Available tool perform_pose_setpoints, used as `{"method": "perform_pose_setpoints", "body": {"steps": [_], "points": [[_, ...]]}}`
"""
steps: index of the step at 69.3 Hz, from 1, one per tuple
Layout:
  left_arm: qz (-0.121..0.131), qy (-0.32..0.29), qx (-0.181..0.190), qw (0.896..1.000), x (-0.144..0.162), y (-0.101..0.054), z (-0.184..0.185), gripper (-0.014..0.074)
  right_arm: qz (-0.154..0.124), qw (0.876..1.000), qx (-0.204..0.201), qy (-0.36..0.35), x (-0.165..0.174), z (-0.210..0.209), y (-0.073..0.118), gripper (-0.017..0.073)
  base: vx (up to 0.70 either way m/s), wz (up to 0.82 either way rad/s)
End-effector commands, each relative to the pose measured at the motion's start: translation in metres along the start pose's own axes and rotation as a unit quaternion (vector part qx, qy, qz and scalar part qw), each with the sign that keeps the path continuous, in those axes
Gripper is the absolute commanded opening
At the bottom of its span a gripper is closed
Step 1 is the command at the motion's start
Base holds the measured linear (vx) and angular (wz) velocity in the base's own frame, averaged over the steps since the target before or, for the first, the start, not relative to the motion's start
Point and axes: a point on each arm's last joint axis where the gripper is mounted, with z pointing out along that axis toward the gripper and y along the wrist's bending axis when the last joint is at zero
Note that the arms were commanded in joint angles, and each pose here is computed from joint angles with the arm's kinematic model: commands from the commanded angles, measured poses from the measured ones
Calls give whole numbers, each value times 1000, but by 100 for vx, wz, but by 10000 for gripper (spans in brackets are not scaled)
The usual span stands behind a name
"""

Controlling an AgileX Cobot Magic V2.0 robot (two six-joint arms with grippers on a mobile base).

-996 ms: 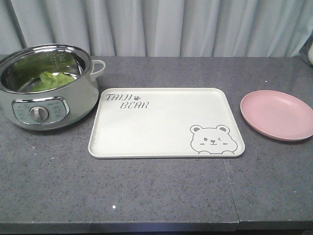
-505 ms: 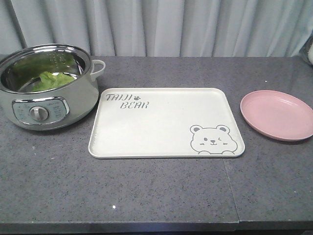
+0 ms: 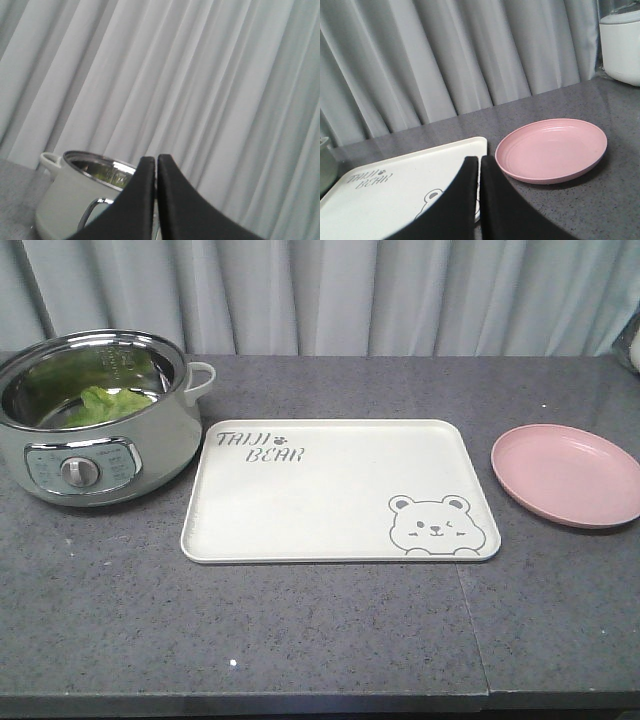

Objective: Transfer vegetables to tray and serve

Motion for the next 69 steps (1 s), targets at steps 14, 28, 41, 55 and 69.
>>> {"method": "perform_pose_setpoints", "body": {"steps": [14, 28, 41, 55, 69], "points": [[-22, -41, 38, 998, -33, -19, 3, 21, -49, 998, -41, -27, -67, 23, 26, 119, 0, 0], [17, 14, 18, 1000, -70, -37, 4, 132, -1, 997, -77, -17, -75, 41, 34, 477, 0, 0], [17, 63, -7, 998, -89, -46, 5, 337, 19, 996, -82, -23, -77, 45, 35, 666, 0, 0], [42, 128, -34, 990, -109, -57, 39, 459, 3, 996, -87, -17, -76, 45, 36, 627, 0, 0], [115, 232, -61, 964, -121, -66, 119, 452, -3, 996, -94, -9, -74, 45, 37, 547, 0, 0]]}}
